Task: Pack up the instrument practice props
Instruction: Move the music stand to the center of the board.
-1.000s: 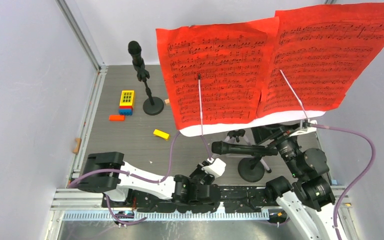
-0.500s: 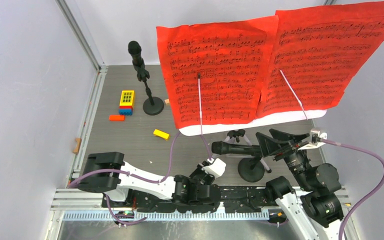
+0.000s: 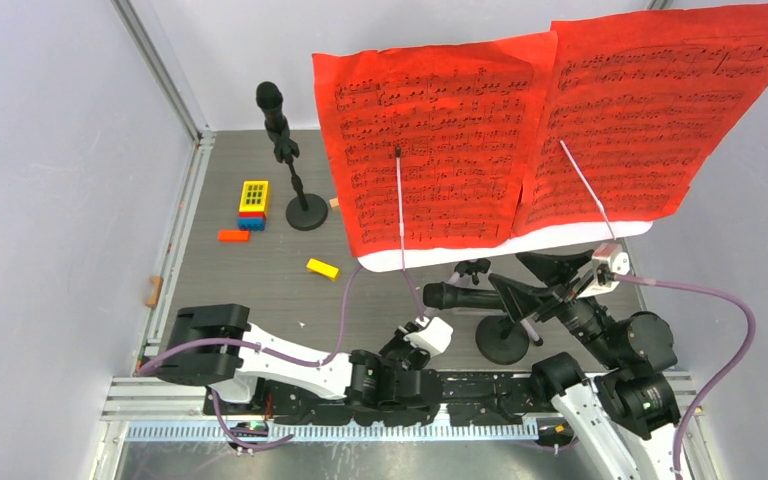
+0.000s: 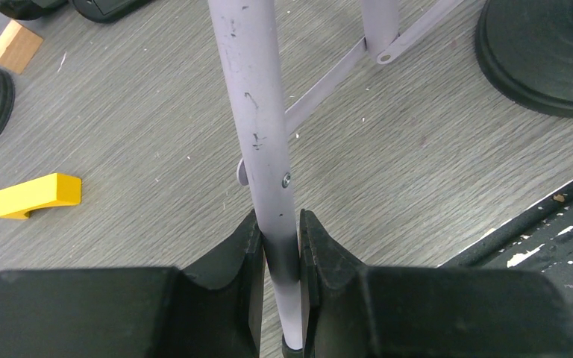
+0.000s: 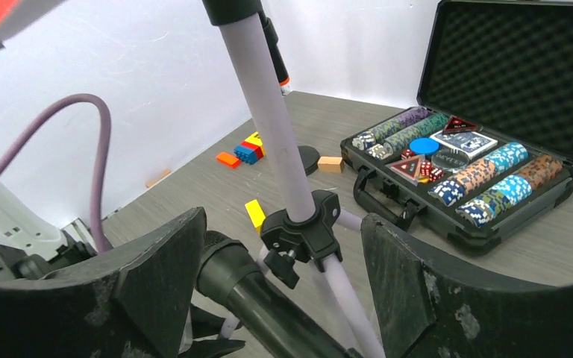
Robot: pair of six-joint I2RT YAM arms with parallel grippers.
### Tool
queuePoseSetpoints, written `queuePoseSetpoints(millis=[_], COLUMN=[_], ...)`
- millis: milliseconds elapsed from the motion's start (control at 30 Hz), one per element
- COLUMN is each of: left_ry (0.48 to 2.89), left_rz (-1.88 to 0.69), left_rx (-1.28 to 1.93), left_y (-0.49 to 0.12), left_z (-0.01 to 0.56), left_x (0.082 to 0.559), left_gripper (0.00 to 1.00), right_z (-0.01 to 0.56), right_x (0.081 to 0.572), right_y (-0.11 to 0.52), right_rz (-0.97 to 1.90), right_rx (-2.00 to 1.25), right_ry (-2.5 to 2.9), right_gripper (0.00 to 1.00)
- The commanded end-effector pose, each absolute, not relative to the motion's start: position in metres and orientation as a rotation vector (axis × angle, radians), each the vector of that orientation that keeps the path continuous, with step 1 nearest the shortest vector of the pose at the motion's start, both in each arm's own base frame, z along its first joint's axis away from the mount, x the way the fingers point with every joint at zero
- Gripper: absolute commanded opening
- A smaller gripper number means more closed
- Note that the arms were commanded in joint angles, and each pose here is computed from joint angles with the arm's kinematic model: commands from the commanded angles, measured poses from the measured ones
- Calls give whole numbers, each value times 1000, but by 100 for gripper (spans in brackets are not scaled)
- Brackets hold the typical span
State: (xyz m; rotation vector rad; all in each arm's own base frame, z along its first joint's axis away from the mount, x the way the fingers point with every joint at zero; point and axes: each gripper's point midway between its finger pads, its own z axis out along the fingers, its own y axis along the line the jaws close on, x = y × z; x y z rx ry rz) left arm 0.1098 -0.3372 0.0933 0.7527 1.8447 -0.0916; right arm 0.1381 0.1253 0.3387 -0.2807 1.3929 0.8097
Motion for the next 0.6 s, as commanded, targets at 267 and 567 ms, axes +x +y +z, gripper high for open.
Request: queuePoseSetpoints(millis=[267,567], left_ry=[1867,1866], left_rz=[131,133], left_rx=[1073,1076], left_y=[-303,-303], left_z=[51,52], left_x=[95,95], left_gripper=[0,0], right_z=[362,361], right_x=[157,179], right_y=[142,156], right_rz=[783,842], right_rx=[-409,-405], right_ry=[1167,1143], right_gripper=[74,67])
